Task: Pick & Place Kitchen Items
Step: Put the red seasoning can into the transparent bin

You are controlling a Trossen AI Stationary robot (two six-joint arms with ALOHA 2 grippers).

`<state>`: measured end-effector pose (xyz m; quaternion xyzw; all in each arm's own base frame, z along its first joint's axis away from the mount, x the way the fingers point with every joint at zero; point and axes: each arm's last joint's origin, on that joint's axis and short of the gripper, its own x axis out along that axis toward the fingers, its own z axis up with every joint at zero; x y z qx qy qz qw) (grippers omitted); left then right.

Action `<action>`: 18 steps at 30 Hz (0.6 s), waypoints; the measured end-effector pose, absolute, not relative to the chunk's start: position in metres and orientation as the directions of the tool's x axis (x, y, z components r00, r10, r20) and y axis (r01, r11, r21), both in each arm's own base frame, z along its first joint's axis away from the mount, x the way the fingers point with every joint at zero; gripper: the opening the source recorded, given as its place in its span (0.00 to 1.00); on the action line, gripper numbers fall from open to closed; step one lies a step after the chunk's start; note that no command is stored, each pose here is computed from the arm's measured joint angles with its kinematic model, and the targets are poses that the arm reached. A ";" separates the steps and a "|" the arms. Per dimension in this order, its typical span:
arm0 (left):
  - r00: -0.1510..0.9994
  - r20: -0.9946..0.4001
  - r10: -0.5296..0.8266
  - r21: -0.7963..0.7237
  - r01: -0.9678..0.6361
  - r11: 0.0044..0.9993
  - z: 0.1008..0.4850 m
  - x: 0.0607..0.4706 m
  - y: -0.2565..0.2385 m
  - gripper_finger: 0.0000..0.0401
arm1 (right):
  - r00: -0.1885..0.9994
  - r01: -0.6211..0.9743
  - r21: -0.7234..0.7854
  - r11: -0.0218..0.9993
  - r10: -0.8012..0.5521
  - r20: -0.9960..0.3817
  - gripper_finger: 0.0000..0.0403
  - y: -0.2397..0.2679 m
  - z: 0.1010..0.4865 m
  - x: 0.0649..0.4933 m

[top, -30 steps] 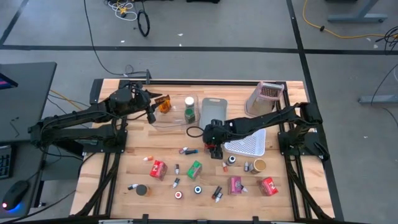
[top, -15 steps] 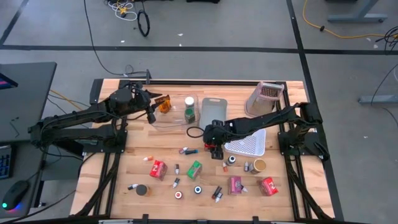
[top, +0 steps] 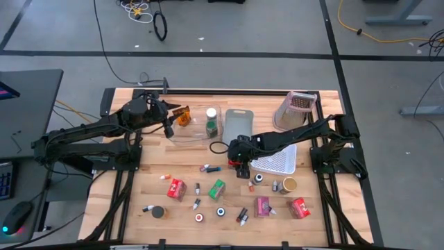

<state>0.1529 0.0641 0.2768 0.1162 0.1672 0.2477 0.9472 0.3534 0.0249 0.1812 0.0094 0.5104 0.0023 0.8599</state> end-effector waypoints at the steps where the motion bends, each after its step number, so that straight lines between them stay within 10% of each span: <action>1: 0.822 -0.259 0.508 0.303 -0.430 0.850 0.277 0.153 0.064 0.38 | 0.480 -0.006 0.018 1.000 0.018 -0.877 0.62 0.025 0.181 0.353; 18: 0.822 -0.259 0.508 0.303 -0.430 0.850 0.277 0.153 0.064 0.38 | 0.711 -0.150 -0.137 0.979 0.011 -0.703 0.58 0.023 0.246 0.377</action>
